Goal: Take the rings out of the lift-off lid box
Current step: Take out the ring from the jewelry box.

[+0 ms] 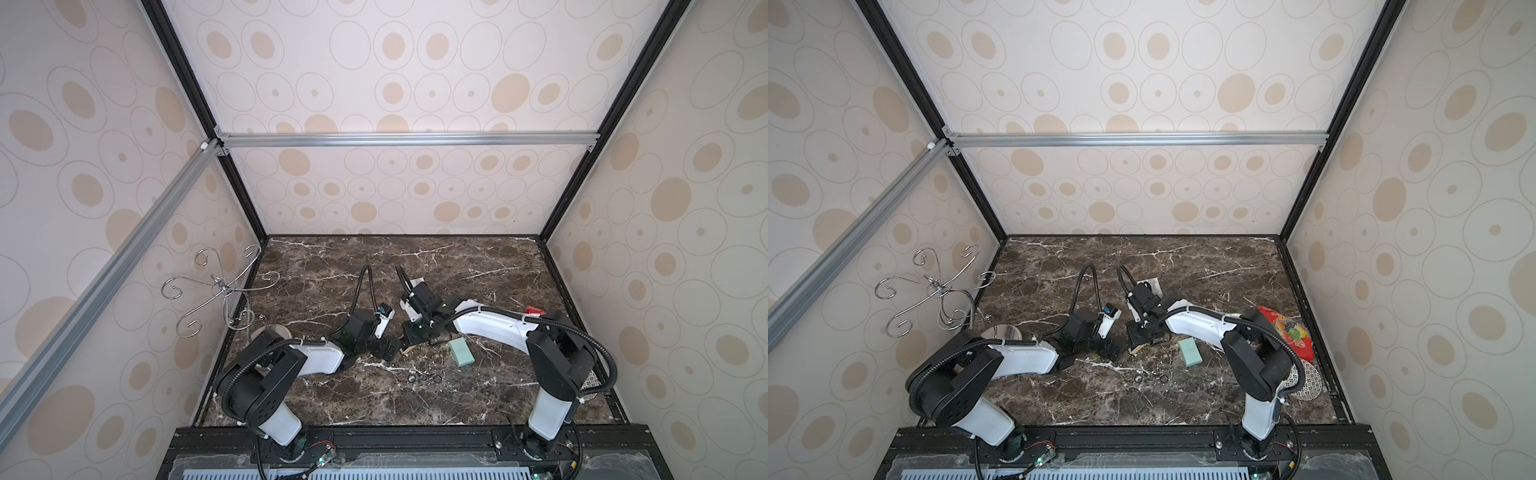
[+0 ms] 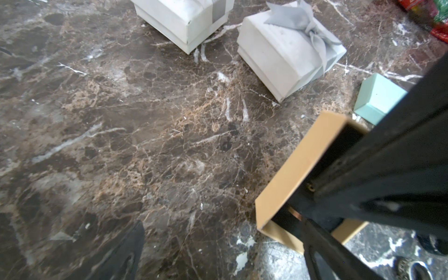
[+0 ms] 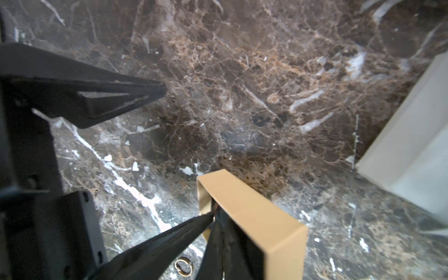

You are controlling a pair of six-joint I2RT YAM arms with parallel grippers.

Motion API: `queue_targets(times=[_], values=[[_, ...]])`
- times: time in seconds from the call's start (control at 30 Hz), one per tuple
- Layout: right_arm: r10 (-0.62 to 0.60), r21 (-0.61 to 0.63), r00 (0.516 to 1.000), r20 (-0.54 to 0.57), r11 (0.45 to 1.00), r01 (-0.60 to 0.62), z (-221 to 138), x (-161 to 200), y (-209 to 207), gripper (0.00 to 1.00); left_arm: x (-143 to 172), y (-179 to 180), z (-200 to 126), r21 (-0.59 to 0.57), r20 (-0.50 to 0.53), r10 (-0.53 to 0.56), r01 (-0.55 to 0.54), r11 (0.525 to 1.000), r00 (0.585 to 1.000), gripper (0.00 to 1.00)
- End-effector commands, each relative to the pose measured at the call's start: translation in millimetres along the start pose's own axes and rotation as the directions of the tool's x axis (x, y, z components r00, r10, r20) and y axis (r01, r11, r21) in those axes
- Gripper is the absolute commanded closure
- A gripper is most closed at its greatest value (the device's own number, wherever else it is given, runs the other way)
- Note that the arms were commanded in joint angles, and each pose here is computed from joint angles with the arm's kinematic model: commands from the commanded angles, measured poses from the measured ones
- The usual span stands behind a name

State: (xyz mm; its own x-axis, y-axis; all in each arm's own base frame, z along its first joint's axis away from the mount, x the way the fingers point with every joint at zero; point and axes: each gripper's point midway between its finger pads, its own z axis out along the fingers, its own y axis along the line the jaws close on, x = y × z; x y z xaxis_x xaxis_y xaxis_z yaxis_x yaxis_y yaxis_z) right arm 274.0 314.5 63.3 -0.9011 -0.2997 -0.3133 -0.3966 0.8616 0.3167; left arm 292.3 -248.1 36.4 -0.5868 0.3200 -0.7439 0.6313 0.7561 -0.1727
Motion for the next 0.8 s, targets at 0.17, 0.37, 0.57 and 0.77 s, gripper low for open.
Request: queue_targets(times=[0.17, 0.37, 0.57, 0.77], values=[[0.061, -0.115, 0.997, 0.038, 0.992, -0.056, -7.3, -0.4, 7.4, 1.00, -17.1, -5.3, 3.0, 0.016, 0.034, 0.014, -0.014, 1.000, 0.999, 0.00], [0.117, -0.192, 0.992, 0.054, 0.976, -0.105, -6.1, -1.5, 6.1, 1.00, -18.7, -6.4, 4.5, 0.022, 0.030, 0.020, -0.020, 1.000, 0.999, 0.00], [0.183, -0.278, 0.980, 0.075, 0.948, -0.155, -7.4, -5.2, 4.0, 1.00, -18.9, -6.6, 6.4, 0.024, 0.025, 0.024, -0.024, 0.999, 0.999, 0.00], [0.258, -0.377, 0.962, 0.089, 0.903, -0.207, -7.5, -7.8, 0.1, 1.00, -17.3, -6.5, 7.6, 0.024, 0.018, 0.026, -0.026, 0.999, 1.000, 0.00]])
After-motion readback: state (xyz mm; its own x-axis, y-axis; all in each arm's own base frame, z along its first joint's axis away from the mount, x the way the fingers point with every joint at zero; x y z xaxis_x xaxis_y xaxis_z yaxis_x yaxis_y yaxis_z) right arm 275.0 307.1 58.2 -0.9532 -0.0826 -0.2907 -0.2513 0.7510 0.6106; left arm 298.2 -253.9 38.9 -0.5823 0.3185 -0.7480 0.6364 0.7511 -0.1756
